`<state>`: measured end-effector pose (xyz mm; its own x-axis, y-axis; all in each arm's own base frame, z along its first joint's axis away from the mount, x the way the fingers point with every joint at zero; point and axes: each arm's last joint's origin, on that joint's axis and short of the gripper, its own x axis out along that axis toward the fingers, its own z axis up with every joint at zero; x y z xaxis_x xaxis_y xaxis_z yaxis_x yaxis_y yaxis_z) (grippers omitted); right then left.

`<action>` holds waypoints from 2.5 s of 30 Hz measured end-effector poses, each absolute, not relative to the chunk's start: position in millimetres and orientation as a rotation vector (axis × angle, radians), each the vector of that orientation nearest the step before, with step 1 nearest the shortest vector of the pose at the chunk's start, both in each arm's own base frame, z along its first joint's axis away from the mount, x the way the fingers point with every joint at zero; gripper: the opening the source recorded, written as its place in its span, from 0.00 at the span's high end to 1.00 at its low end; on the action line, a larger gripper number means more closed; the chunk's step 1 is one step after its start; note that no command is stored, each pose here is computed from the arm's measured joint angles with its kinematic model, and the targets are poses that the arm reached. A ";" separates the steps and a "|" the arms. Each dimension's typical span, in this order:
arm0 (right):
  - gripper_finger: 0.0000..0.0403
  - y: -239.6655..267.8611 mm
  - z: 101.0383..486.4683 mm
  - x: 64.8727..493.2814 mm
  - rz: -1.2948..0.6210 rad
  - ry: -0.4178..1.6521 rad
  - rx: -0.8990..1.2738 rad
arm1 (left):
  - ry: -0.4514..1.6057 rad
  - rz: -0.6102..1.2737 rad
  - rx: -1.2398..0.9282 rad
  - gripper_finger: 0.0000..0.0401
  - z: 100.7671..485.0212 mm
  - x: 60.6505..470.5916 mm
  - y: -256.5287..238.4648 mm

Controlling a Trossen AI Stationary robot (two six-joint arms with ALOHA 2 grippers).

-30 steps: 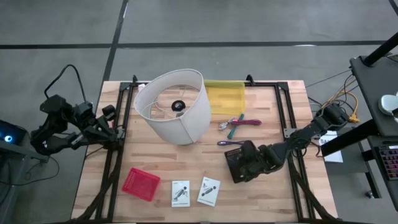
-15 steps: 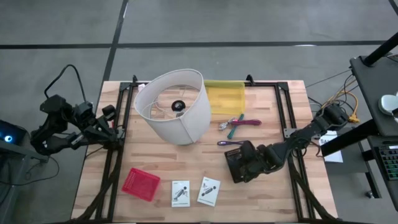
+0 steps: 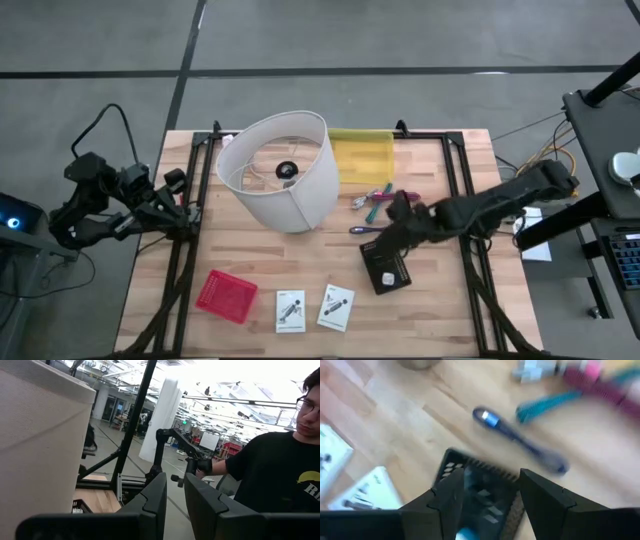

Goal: Pick and place items into bin
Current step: Put the red cable into the yellow bin

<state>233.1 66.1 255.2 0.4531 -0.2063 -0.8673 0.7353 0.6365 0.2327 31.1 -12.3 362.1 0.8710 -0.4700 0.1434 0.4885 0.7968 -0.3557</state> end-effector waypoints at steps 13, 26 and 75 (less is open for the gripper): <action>0.52 -0.7 274.9 217.5 -0.489 1.073 0.168 | -0.116 -0.402 -0.319 0.87 364.4 32.1 -9.4; 0.47 -72.5 237.0 225.3 -0.363 1.353 0.078 | -0.136 -0.322 -0.325 0.87 364.6 32.8 -7.1; 0.96 -119.7 181.2 240.9 0.030 1.555 0.219 | -0.137 -0.311 -0.329 0.87 364.5 32.9 -6.8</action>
<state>240.9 -119.7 181.2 0.0197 0.1575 -0.9873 0.1188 0.9801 0.1588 32.9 -6.8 364.5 0.9433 -0.2775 0.1822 0.3217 0.8994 -0.2960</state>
